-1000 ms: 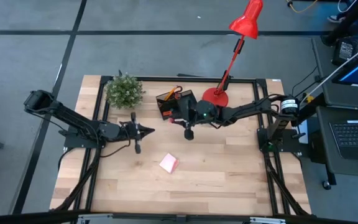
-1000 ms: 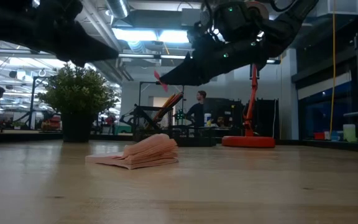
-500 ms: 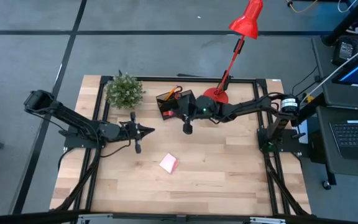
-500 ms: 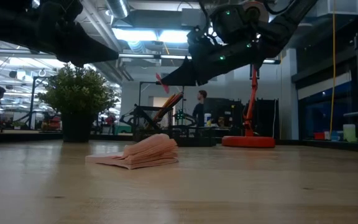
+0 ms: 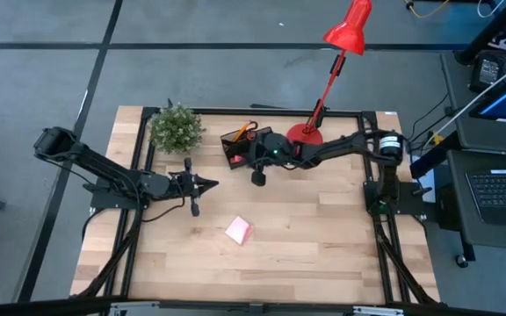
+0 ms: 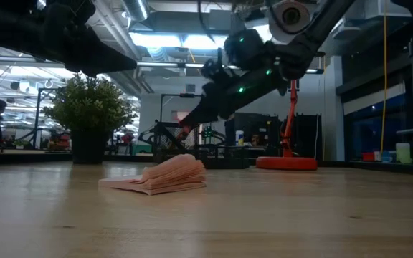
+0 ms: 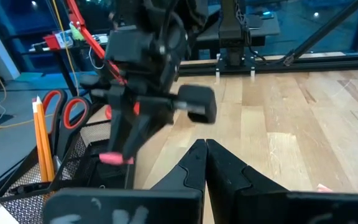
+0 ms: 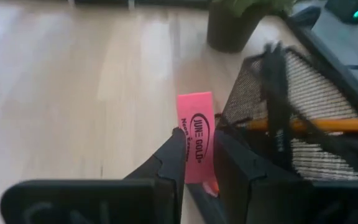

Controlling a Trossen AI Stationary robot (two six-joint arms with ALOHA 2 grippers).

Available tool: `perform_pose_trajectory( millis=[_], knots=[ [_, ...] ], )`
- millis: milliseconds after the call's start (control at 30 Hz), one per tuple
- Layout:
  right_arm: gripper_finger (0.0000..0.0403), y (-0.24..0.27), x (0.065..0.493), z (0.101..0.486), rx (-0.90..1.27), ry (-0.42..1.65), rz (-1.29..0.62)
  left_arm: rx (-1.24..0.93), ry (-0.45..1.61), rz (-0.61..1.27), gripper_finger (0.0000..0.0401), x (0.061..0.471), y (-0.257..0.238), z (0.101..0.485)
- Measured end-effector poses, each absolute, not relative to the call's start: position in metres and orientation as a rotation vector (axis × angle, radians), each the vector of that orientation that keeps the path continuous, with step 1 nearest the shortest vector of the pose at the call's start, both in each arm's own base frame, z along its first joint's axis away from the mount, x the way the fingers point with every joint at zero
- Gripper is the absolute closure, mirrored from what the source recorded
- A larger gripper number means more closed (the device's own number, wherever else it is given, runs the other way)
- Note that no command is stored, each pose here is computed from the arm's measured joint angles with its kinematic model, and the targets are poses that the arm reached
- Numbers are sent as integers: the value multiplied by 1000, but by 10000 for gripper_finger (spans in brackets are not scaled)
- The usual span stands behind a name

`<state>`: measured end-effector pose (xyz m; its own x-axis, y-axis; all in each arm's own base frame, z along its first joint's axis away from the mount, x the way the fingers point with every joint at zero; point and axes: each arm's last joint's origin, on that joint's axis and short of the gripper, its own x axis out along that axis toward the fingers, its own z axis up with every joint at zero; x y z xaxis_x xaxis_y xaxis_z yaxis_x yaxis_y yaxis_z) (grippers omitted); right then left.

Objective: Pick and place office supplies into organizer
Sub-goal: Put the pink eraser into the black desk organizer

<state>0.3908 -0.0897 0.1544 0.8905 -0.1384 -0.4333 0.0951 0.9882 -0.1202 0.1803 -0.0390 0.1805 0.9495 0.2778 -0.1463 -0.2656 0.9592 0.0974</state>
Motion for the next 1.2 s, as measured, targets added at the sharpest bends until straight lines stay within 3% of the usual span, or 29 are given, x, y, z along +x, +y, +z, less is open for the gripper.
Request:
perform_pose_trajectory(
  millis=[1200],
  knots=[
    [321, -105, 398, 136, -140, 559, -200, 76, 170, 277, 399, 180, -39, 179]
  ],
)
